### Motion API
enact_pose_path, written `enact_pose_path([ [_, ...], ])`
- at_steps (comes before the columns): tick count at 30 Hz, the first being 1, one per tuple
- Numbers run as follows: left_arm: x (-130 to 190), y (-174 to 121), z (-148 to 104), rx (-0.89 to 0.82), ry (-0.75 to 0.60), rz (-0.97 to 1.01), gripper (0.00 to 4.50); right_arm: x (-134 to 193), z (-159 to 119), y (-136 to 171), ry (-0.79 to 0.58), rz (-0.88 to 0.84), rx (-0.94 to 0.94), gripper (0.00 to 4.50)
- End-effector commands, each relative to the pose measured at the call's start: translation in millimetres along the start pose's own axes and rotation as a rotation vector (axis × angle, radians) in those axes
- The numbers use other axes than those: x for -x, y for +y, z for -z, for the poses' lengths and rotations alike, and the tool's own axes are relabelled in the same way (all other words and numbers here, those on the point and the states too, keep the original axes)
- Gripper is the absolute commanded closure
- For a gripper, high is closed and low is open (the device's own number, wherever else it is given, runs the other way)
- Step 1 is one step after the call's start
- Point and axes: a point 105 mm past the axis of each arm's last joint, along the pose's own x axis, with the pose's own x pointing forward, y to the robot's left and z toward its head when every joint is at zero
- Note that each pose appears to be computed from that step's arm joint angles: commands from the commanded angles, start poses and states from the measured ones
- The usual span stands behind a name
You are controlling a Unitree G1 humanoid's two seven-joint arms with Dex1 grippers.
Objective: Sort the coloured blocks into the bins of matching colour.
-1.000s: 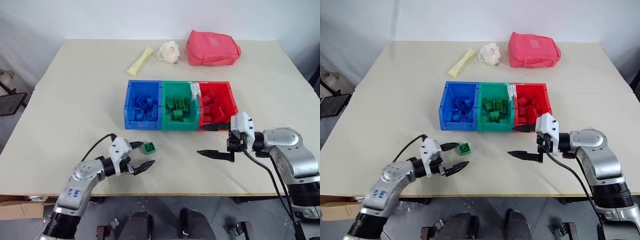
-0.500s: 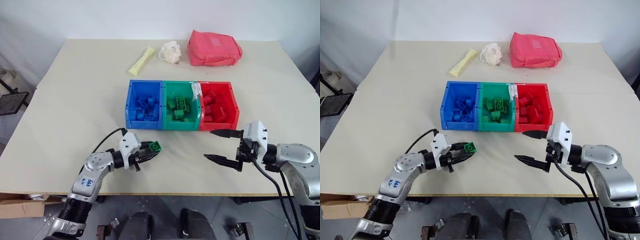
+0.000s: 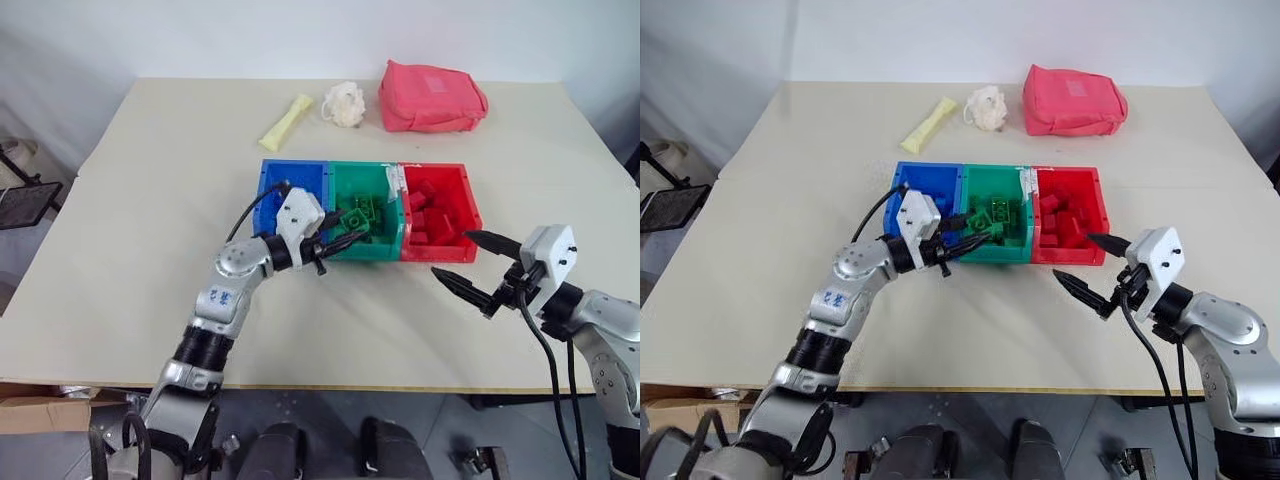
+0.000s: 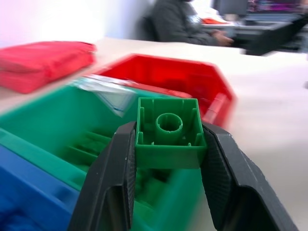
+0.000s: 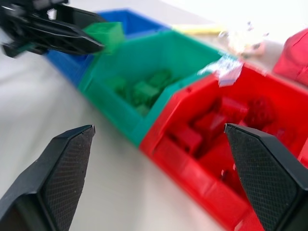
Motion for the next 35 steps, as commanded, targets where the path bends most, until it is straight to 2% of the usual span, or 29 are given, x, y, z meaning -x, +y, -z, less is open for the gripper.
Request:
enact_pose_path([
  [1,-22,2,-18,-0.037,-0.073,0.021,2.1,4,-13,2,-0.049,0.035,0.038,0.0],
  [4,-32,2,-18,-0.03,-0.097,0.04,1.17,2,-13,4,-0.051,0.039,0.038,0.0],
  [8,-29,11,-18,-0.035,-0.104,0.011,0.02,1,-14,6,-0.053,0.037,0.039,0.0],
  [11,-12,12,-14,0.008,-0.089,0.062,0.02,0,-13,5,-0.046,0.028,0.037,0.0],
  [15,34,12,-19,0.1,-0.119,0.14,0.02,-3,-12,3,-0.03,-0.013,0.046,0.0],
  [17,57,10,-17,0.096,-0.089,0.17,0.02,-4,-11,0,-0.022,-0.03,0.052,0.0],
  [20,103,16,-7,0.098,0.016,0.151,0.02,-1,-2,-6,0.041,-0.078,0.065,0.0],
  [23,131,19,-2,0.102,0.088,0.13,0.02,4,6,-11,0.094,-0.112,0.07,0.0],
  [27,188,29,9,0.099,0.204,0.033,0.02,19,24,-25,0.215,-0.168,0.078,0.0],
  [35,215,27,16,0.084,0.225,-0.075,0.02,28,28,-40,0.238,-0.153,0.085,0.0],
])
